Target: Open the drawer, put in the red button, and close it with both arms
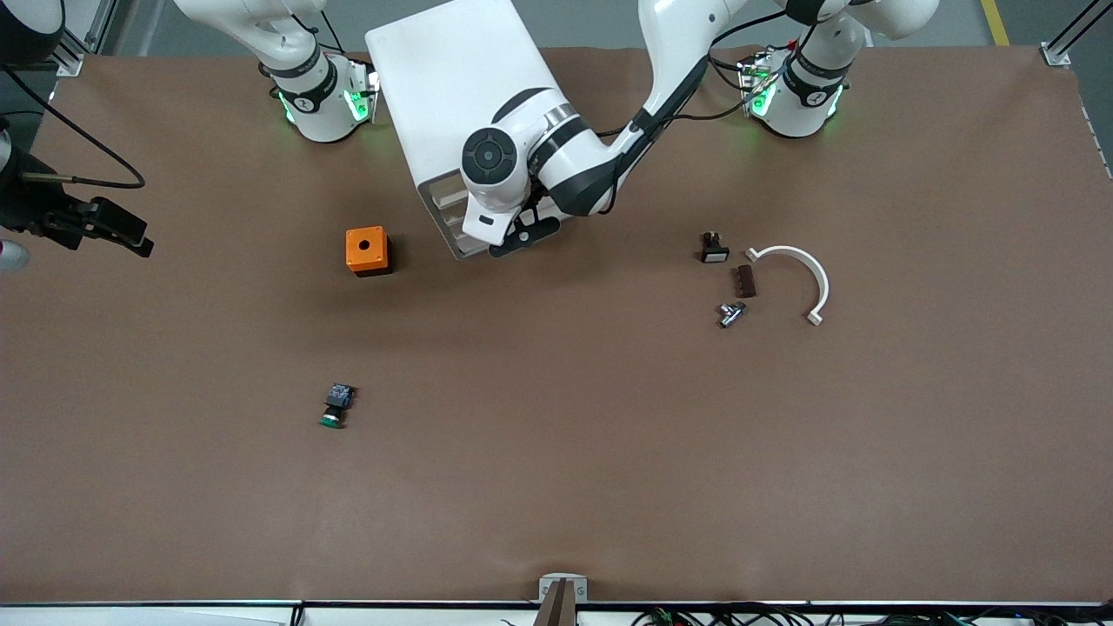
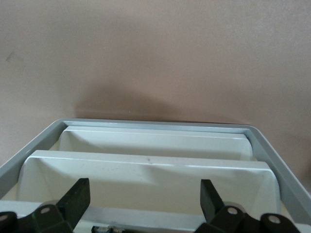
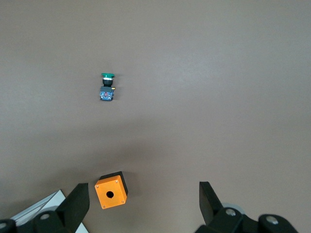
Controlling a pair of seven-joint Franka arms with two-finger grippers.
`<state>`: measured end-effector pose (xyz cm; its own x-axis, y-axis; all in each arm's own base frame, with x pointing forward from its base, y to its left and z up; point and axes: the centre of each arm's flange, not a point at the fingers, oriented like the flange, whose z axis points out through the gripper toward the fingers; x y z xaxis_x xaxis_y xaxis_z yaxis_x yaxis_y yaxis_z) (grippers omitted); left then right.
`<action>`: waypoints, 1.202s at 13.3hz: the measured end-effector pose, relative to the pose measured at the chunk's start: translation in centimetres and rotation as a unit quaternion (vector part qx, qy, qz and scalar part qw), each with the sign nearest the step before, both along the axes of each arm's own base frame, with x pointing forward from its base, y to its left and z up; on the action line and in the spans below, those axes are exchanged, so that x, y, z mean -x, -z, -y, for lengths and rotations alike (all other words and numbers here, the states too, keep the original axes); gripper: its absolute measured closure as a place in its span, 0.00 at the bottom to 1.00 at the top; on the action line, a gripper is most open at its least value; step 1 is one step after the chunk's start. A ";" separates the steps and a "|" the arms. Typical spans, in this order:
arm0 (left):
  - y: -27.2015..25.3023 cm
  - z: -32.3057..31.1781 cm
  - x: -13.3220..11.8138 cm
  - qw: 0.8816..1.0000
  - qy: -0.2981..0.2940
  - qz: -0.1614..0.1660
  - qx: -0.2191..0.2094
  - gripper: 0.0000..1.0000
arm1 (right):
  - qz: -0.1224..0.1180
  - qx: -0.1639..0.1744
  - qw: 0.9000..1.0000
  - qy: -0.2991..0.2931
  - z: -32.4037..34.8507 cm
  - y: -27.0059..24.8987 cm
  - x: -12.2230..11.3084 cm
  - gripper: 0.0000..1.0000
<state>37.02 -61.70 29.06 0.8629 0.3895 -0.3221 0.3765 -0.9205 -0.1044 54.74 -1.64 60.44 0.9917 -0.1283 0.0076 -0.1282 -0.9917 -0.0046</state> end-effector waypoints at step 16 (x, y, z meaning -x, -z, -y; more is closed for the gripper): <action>-23.0 -38.0 -25.4 0.990 -0.048 0.134 -0.005 0.00 | 0.055 0.002 0.998 -0.005 -0.5 -1.5 -1.0 0.00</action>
